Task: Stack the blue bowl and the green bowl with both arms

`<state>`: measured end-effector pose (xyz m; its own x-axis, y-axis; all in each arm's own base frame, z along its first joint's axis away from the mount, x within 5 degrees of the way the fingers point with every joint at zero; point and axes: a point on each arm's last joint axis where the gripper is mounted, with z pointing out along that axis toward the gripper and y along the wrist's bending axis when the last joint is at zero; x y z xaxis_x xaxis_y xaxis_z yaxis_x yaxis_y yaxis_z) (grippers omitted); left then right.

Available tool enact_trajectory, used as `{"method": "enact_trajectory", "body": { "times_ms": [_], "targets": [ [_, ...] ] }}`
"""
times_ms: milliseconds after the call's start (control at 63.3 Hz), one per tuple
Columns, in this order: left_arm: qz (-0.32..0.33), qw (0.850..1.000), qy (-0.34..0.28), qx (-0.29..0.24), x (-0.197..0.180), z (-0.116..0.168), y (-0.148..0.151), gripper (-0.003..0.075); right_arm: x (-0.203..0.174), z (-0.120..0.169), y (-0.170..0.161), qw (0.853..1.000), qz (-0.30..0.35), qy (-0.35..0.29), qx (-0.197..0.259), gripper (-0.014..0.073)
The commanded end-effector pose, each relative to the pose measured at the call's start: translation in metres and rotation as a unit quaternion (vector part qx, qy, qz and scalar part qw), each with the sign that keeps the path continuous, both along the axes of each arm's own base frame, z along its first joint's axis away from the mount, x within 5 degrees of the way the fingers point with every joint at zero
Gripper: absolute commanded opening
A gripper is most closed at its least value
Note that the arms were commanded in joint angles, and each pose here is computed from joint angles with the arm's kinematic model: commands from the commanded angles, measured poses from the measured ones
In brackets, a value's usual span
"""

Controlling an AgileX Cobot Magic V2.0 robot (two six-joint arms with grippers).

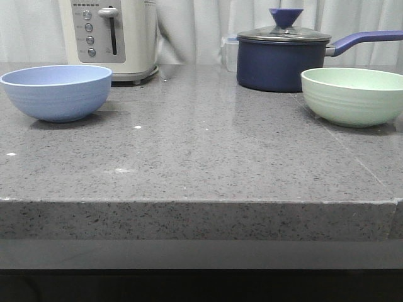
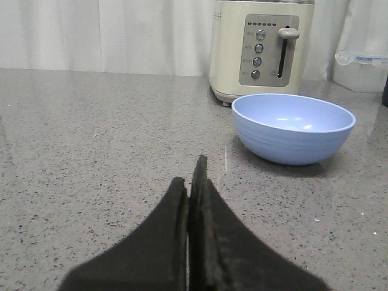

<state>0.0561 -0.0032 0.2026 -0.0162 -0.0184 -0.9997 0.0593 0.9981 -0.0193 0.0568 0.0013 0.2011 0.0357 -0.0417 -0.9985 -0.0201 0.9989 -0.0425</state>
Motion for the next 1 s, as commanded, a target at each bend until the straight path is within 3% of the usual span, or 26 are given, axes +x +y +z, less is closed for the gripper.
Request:
{"method": "enact_trajectory", "body": {
  "times_ms": [0,411,601,980],
  "targets": [
    [-0.006,0.999,-0.047,-0.008,-0.001,0.007,-0.001,-0.0020,-0.003,0.014,-0.001,0.998,-0.006,-0.057,0.002,-0.0065],
    [-0.006,0.999,-0.047,-0.008,-0.001,0.007,-0.001,-0.0020,-0.003,0.014,-0.001,0.998,-0.006,-0.057,0.002,-0.0065],
    [-0.007,0.994,-0.109,0.002,-0.003,0.018,-0.001,-0.0020,-0.003,0.014,-0.001,0.998,-0.006,-0.057,0.002,-0.0065],
    [-0.007,0.993,-0.118,0.001,-0.004,0.022,-0.001,-0.0020,-0.003,0.014,-0.001,0.998,-0.006,-0.059,0.003,-0.0065]
  ]
}}
